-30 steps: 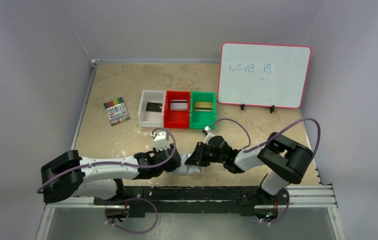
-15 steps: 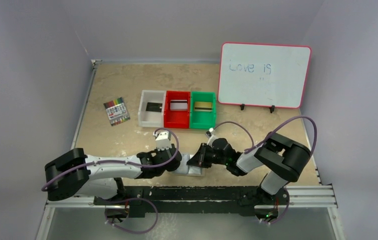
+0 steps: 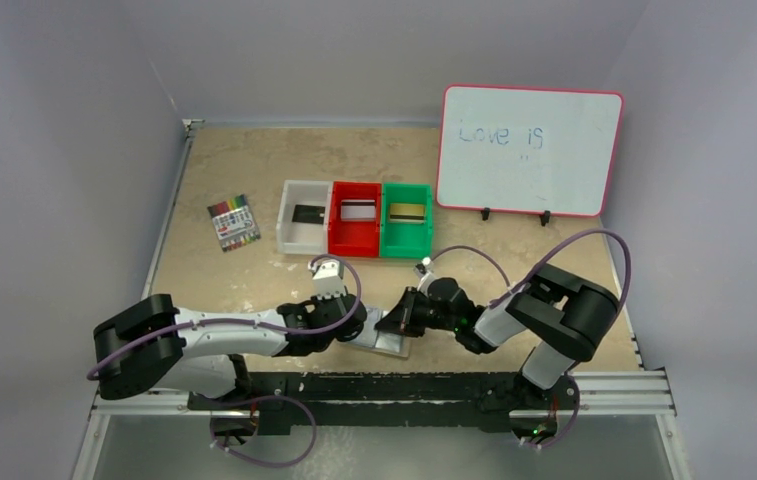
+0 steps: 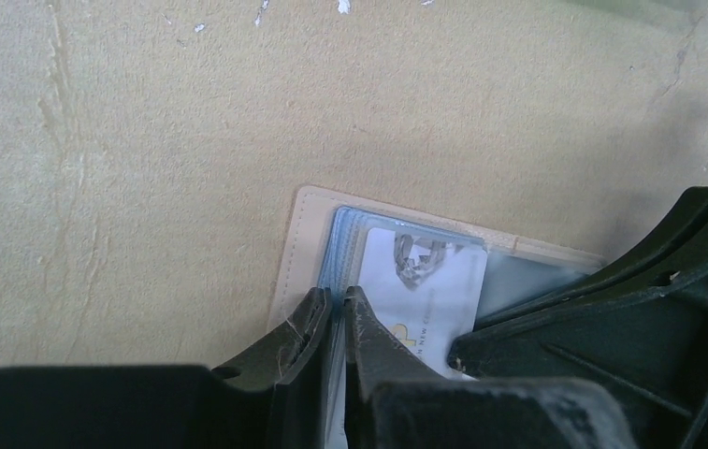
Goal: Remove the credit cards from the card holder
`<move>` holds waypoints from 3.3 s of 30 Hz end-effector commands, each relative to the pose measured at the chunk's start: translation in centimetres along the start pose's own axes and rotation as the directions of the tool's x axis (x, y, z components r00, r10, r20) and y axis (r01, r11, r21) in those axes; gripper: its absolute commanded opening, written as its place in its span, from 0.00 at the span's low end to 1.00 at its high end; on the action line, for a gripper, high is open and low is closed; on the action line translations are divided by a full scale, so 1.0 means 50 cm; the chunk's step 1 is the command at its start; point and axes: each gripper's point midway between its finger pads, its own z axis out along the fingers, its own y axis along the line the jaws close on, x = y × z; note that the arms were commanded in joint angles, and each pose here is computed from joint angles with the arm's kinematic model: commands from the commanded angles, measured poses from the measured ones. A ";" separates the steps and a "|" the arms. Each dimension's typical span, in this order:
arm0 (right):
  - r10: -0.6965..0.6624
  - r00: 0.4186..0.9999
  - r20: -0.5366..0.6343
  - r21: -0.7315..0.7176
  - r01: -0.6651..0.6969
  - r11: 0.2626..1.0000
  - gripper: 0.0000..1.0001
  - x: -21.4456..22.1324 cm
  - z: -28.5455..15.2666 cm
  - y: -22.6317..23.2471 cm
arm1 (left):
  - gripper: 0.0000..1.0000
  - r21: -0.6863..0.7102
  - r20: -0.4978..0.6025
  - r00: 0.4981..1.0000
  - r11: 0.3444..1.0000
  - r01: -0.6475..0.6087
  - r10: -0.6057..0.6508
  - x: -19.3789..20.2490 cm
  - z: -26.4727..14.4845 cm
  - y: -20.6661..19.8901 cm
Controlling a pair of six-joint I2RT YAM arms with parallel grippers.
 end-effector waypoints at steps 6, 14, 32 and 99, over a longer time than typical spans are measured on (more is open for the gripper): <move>0.000 0.997 0.083 -0.042 0.004 0.999 0.00 -0.039 -0.015 0.040 | 0.02 -0.006 -0.022 1.000 1.000 -0.009 0.009 0.013 -0.013 0.005; -0.005 0.999 0.051 -0.032 0.007 0.999 0.00 -0.026 -0.016 0.022 | 0.09 0.015 0.002 1.000 1.000 0.016 -0.016 -0.002 -0.020 -0.004; -0.037 0.999 0.029 -0.011 0.038 0.999 0.01 -0.027 -0.012 -0.001 | 0.54 0.002 -0.039 0.985 0.986 -0.168 0.168 0.007 -0.022 -0.047; 0.137 0.976 0.170 -0.033 -0.133 0.991 0.27 -0.072 -0.054 -0.006 | 0.46 -0.018 0.047 0.987 0.988 -0.156 0.156 0.022 -0.028 -0.081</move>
